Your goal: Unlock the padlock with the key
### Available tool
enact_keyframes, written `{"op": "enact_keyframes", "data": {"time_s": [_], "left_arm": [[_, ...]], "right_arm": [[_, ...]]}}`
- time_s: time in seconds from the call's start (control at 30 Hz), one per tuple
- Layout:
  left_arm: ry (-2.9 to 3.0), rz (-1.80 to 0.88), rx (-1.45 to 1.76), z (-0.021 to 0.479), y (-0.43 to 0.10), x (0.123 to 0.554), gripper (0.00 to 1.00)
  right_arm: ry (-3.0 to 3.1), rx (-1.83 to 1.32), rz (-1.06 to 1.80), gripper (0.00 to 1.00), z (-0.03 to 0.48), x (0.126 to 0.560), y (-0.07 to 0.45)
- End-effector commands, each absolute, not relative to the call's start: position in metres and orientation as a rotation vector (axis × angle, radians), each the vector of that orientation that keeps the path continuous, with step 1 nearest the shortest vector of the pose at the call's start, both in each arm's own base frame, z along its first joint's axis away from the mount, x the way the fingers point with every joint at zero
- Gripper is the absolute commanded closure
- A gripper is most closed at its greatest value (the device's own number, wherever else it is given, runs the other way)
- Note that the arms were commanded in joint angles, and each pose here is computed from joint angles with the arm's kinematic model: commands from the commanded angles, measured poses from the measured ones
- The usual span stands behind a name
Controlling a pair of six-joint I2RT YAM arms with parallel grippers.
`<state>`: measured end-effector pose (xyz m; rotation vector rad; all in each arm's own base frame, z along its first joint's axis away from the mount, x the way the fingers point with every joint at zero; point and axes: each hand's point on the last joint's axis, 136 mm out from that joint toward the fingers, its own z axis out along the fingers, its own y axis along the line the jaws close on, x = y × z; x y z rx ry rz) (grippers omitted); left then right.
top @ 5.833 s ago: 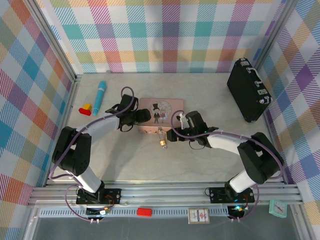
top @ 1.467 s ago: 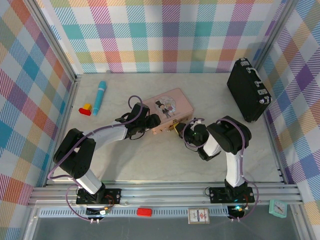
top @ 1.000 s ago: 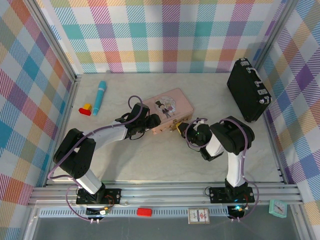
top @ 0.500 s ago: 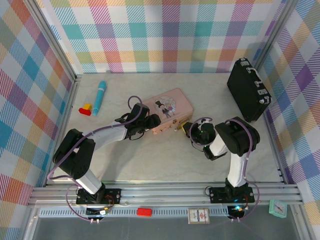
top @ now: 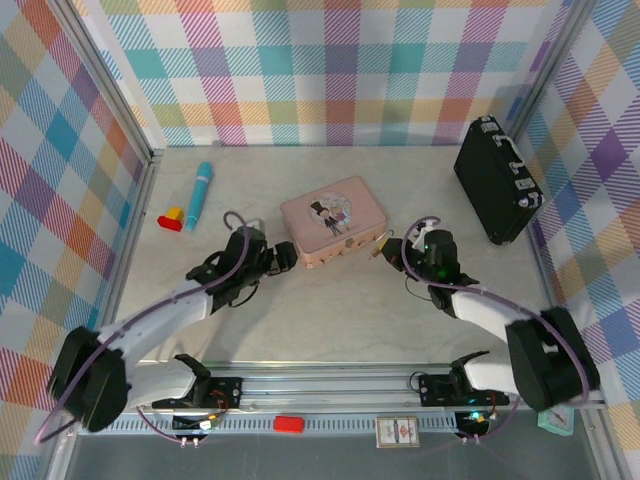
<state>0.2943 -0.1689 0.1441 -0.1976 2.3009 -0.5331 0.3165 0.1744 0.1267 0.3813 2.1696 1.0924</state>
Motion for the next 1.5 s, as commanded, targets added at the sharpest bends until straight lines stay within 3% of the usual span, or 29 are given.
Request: {"op": "enact_keyframes", "data": {"time_s": [0.0, 0.2, 0.53, 0.97, 1.47], "left_arm": [[2.223, -0.386, -0.150, 0.153, -0.134, 0.280, 0.15], [2.113, -0.335, -0.132, 0.170, -0.102, 0.253, 0.13], [2.069, -0.255, -0.187, 0.156, -0.081, 0.246, 0.13], [2.015, -0.284, -0.210, 0.159, -0.078, 0.245, 0.13], [2.012, -0.287, -0.209, 0.159, -0.078, 0.245, 0.12]], "right_arm": [[2.403, 0.175, 0.938, 1.00, 0.115, 0.276, 0.165], [2.503, 0.124, 0.706, 1.00, 0.139, 0.245, 0.133], [2.733, 0.271, 0.434, 1.00, 0.097, 0.214, 0.097], [2.878, 0.360, 0.319, 1.00, 0.053, 0.219, 0.093], [2.885, 0.332, 0.343, 1.00, 0.037, 0.237, 0.105]]}}
